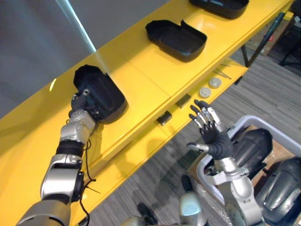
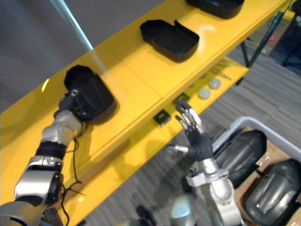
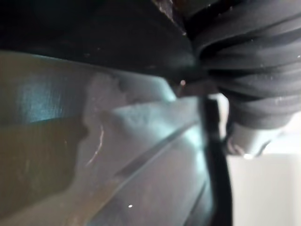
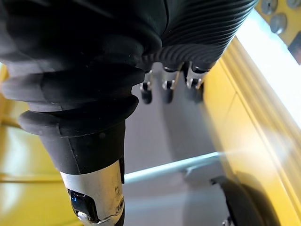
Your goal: Walk over and take plastic housings, then place them on the shelf
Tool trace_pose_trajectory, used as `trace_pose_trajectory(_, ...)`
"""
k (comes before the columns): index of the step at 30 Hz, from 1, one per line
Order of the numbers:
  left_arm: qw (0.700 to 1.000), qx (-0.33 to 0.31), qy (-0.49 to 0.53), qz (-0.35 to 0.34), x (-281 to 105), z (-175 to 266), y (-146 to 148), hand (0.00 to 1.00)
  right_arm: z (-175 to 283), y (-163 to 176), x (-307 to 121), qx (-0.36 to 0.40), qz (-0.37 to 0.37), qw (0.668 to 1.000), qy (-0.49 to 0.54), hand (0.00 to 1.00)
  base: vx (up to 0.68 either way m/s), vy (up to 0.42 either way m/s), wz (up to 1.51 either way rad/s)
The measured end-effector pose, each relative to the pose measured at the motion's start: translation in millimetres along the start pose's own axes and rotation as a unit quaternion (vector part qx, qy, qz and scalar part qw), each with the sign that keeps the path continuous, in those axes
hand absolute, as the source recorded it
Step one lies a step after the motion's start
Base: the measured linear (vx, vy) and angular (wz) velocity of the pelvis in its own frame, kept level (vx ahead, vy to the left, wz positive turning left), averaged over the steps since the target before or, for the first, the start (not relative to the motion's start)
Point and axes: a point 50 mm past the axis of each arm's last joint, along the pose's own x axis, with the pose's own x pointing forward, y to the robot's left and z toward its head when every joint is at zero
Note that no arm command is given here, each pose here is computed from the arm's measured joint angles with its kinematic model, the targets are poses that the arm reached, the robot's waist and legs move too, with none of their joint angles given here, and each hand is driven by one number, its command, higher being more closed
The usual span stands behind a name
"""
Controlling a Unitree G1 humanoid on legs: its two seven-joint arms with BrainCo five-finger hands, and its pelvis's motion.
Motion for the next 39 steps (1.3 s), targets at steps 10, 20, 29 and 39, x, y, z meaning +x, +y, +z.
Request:
trace_pose_trajectory(10, 0.999, -0.017, -0.009, -0.035, -11, -11, -6, 0.00, -5, 1, -6, 0.006, -0.017, 1.000, 0.009, 0.00, 0.00, -0.021, 0.06)
trace_pose_trajectory(20, 0.996, -0.024, -0.046, -0.078, -22, 0, -12, 0.00, -15, -2, -12, -0.003, -0.044, 0.998, 0.035, 0.00, -0.04, -0.021, 0.00)
trace_pose_trajectory(29, 0.990, -0.024, -0.084, -0.113, -30, 8, -14, 0.00, -24, 1, -18, -0.005, -0.058, 0.997, 0.053, 0.00, -0.05, -0.034, 0.07)
trace_pose_trajectory(39, 0.928, -0.069, -0.352, -0.102, -69, 104, 8, 0.00, -27, -13, -2, -0.056, -0.073, 0.995, 0.037, 0.00, -0.01, -0.015, 0.08)
